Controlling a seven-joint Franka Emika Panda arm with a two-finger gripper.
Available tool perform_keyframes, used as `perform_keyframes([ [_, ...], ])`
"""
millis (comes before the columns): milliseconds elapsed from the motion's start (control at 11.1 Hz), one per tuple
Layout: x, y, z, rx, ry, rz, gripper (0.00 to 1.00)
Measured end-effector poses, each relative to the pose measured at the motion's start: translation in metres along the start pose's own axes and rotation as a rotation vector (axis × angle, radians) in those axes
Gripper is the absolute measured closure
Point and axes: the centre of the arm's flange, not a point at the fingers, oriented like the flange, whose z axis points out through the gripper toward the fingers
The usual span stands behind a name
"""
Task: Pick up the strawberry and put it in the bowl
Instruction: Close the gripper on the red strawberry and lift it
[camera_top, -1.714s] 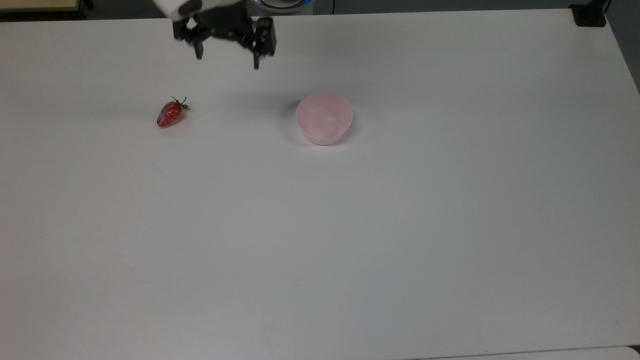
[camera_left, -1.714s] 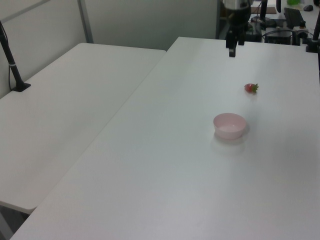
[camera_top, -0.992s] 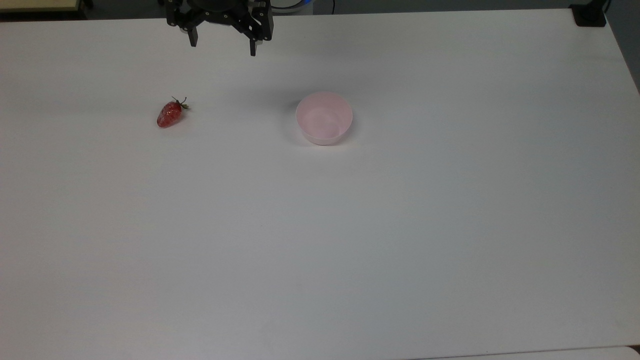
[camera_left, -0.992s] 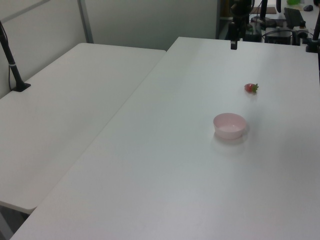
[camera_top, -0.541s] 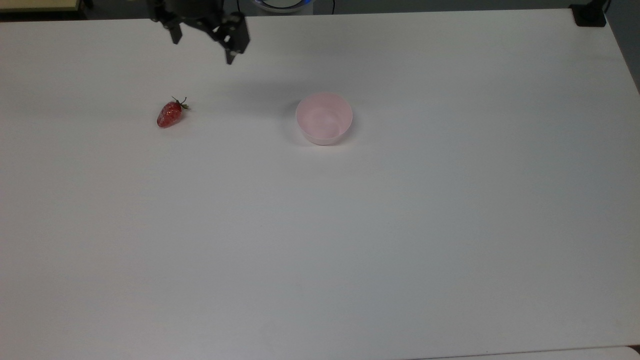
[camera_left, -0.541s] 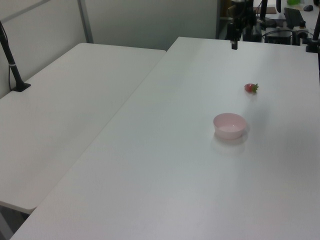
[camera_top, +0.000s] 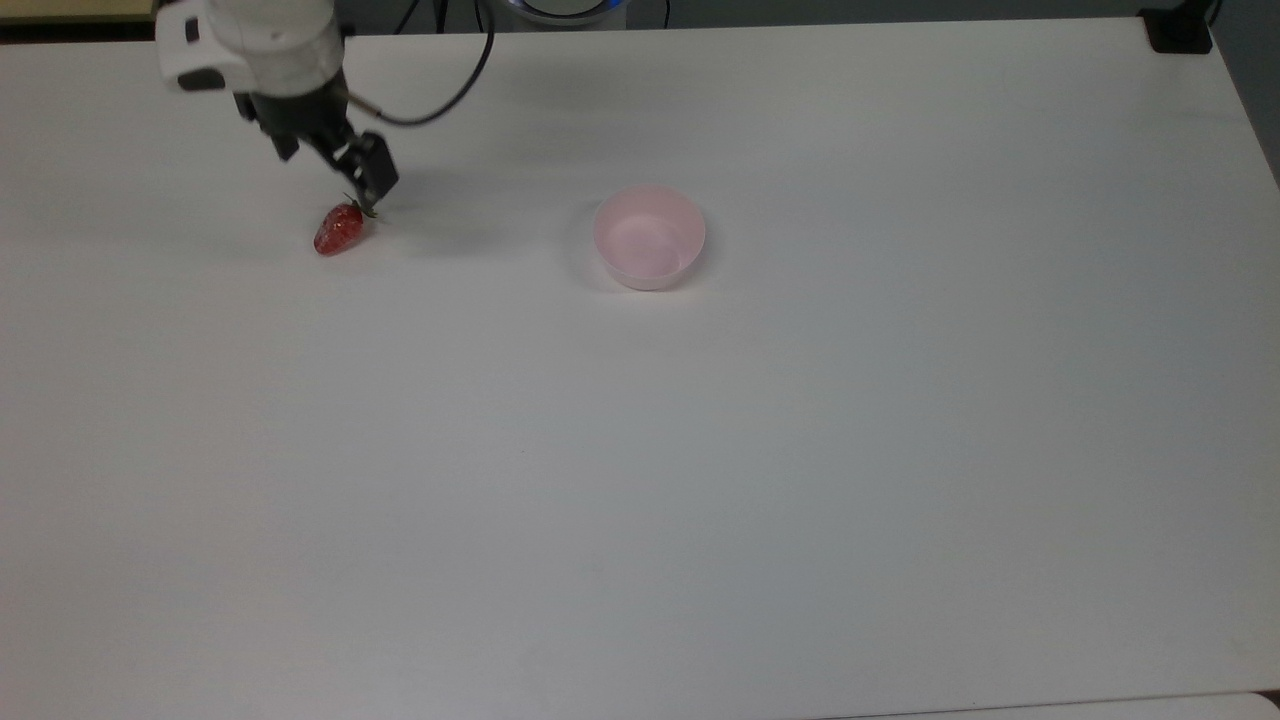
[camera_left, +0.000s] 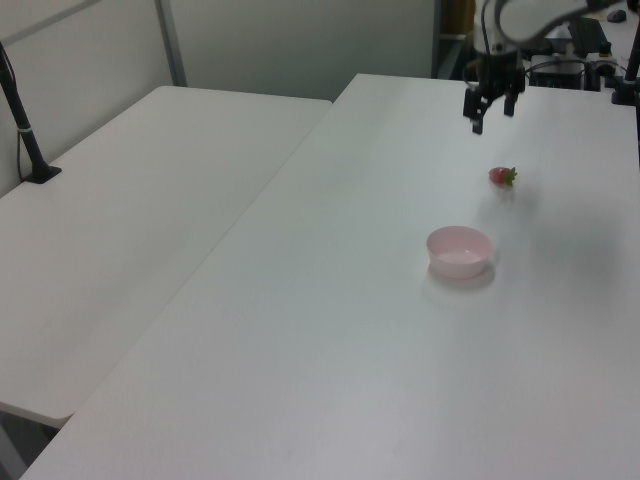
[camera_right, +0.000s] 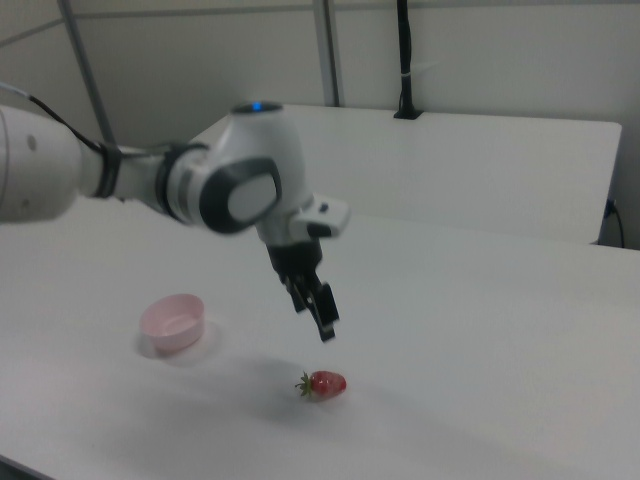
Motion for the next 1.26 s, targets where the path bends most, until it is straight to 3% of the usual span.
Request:
perform_keyframes([
  [271,-0.001,0.024,0.066,-0.005,0.034,0.075,0.00],
  [541,-0.006,0.025,0.085,-0.016,0.011,0.081,0.03],
  [812,-0.016,0.021,0.115,0.006,0.076,0.112,0.05],
  [902,-0.017,0.020,0.120,0.006,0.078,0.117,0.09],
  [1083,-0.016,0.020,0.118,0.009,0.085,0.122,0.39],
  [1263,-0.016,0.020,0.117,0.010,0.087,0.121,0.47],
])
